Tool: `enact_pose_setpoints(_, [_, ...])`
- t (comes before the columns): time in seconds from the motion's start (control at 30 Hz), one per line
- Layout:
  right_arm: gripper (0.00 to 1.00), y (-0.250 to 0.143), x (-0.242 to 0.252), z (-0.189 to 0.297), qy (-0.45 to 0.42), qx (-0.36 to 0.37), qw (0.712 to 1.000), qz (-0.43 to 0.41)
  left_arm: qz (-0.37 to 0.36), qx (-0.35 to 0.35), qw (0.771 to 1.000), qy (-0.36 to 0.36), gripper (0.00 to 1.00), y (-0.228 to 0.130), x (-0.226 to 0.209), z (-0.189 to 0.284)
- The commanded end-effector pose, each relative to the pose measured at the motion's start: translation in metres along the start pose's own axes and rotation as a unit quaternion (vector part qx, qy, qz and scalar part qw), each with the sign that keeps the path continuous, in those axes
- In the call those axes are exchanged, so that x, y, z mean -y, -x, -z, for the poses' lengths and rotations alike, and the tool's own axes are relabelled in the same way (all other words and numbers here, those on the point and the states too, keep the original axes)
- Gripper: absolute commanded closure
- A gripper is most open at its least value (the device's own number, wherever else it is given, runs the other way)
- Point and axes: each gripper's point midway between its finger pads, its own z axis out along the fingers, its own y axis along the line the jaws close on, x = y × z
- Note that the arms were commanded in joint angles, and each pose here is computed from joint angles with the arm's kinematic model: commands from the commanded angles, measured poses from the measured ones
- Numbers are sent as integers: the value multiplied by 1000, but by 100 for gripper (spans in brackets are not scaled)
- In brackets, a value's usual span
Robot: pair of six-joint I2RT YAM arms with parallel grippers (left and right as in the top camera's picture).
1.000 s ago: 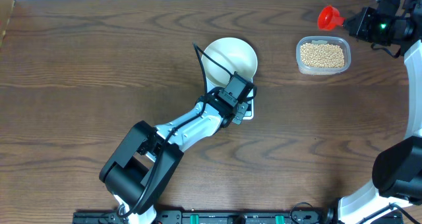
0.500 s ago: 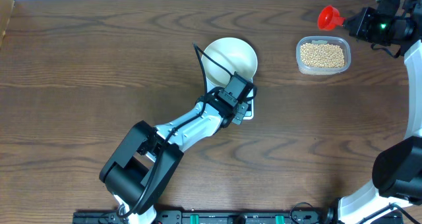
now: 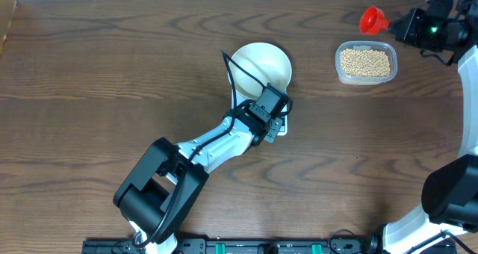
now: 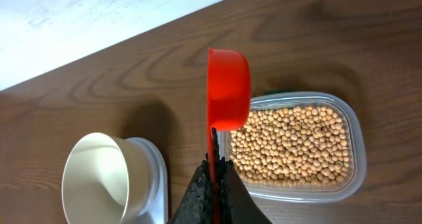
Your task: Scoop item into bowl and weigh 50g on scale
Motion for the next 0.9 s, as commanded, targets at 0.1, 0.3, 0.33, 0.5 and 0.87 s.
enact_pose_setpoints(0.1, [99,8,-3,10,-1,14,1000,12,1,-82,996,36,93,-53,-25,-25])
enact_pose_setpoints(0.3, [99,8,-3,10,-1,14,1000,12,1,-90,995,36,93,-58,-26,-25])
enact_pose_setpoints(0.33, [99,8,-3,10,-1,14,1000,12,0,-91,995,34,93,-59,-25,-25])
enact_pose_setpoints(0.5, [99,8,-3,10,-1,14,1000,12,-2,-91,995,33,93,-60,-23,-25])
enact_pose_setpoints(0.87, [99,8,-3,10,-1,14,1000,12,-1,-88,996,29,93,-58,-22,-26])
